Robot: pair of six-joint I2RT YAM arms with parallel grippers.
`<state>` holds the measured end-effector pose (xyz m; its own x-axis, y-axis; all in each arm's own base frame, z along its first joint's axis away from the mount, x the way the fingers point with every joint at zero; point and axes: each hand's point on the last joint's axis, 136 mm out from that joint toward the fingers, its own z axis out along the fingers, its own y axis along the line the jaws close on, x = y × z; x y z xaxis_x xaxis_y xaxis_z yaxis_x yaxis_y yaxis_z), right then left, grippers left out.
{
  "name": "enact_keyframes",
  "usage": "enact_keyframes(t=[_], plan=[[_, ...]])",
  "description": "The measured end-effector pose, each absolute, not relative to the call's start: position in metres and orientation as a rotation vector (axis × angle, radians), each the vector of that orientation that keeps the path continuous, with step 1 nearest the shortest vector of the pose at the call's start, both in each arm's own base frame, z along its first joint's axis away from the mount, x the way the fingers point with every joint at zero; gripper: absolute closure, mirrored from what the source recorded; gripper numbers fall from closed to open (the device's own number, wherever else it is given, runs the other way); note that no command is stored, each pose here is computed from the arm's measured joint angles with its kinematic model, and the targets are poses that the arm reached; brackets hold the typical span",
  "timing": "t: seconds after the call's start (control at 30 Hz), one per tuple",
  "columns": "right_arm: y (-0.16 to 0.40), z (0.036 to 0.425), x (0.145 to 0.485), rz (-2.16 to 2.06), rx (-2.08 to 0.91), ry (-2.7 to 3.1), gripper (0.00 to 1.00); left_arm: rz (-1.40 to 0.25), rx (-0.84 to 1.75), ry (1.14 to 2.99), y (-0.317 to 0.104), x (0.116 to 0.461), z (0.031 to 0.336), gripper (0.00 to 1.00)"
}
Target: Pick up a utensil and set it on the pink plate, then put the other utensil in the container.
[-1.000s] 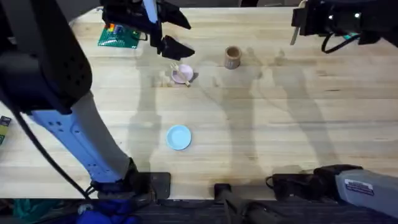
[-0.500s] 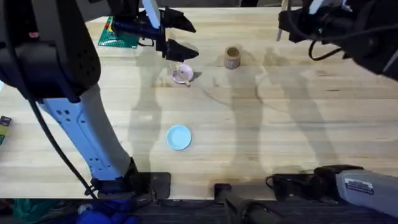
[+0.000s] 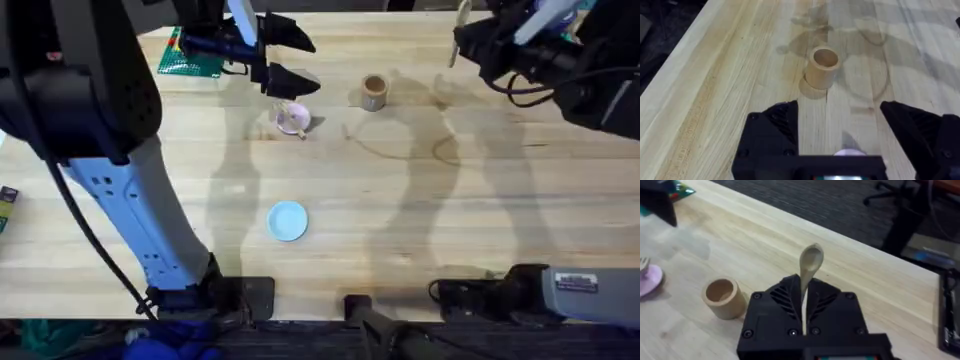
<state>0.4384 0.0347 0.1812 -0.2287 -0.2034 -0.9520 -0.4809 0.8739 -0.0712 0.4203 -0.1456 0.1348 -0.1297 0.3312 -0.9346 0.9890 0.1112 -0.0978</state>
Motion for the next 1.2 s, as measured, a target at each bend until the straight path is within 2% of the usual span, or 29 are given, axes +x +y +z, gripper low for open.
enact_keyframes(t=[0.13,0.33,0.6,0.83,1.2], plan=[[0.034,0.175,0.44,0.32,-0.59,1.748,0.97,-1.042,1.327,1.593,-0.146,0.42,0.135,0.007],[0.05,0.192,0.439,0.352,-0.713,1.595,0.97,-1.042,1.327,1.593,-0.146,0.42,0.135,0.007],[0.079,0.176,0.445,0.62,-0.886,1.489,0.97,-1.042,1.327,1.593,-0.146,0.42,0.135,0.007],[0.098,0.186,0.448,0.788,-1.04,1.33,0.97,-1.042,1.327,1.593,-0.146,0.42,0.135,0.008],[0.144,0.172,0.429,0.908,-1.189,1.2,0.968,-1.042,1.327,1.593,-0.146,0.42,0.135,0.007]])
